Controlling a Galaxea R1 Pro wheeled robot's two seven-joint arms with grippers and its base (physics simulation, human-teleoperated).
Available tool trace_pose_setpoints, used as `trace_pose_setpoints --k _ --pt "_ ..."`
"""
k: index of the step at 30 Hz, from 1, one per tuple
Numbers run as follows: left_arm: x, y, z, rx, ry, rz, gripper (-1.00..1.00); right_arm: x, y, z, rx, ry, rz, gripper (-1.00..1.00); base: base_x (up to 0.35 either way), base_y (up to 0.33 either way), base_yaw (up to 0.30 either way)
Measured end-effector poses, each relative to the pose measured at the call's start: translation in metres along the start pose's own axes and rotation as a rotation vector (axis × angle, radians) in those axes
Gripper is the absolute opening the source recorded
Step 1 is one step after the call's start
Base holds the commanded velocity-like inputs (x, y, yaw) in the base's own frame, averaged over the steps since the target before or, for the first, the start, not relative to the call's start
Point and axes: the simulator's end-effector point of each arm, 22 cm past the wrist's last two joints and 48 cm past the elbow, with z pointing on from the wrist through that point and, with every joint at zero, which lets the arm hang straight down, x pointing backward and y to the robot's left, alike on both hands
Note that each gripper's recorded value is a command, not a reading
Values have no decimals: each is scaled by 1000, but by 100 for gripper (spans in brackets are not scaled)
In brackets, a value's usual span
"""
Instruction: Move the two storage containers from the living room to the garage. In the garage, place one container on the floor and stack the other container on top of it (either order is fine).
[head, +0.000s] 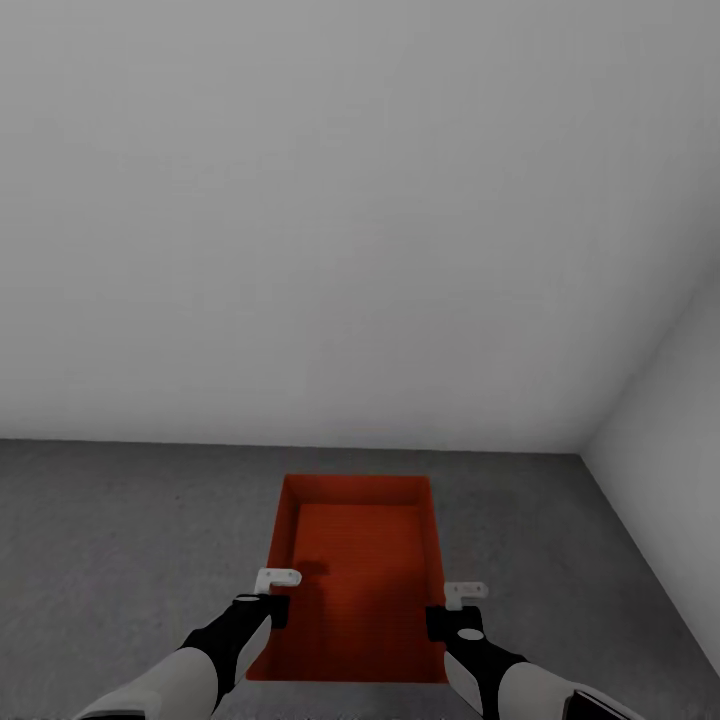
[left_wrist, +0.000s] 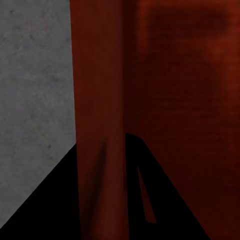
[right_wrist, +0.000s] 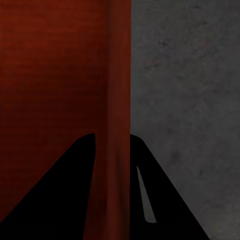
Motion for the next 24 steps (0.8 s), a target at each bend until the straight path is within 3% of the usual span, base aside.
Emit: trace_pose_setpoints --k 24 --pt "37 -5 50 2 38 3 -100 44 4 43 -1 38 -3 -100 0 0 0"
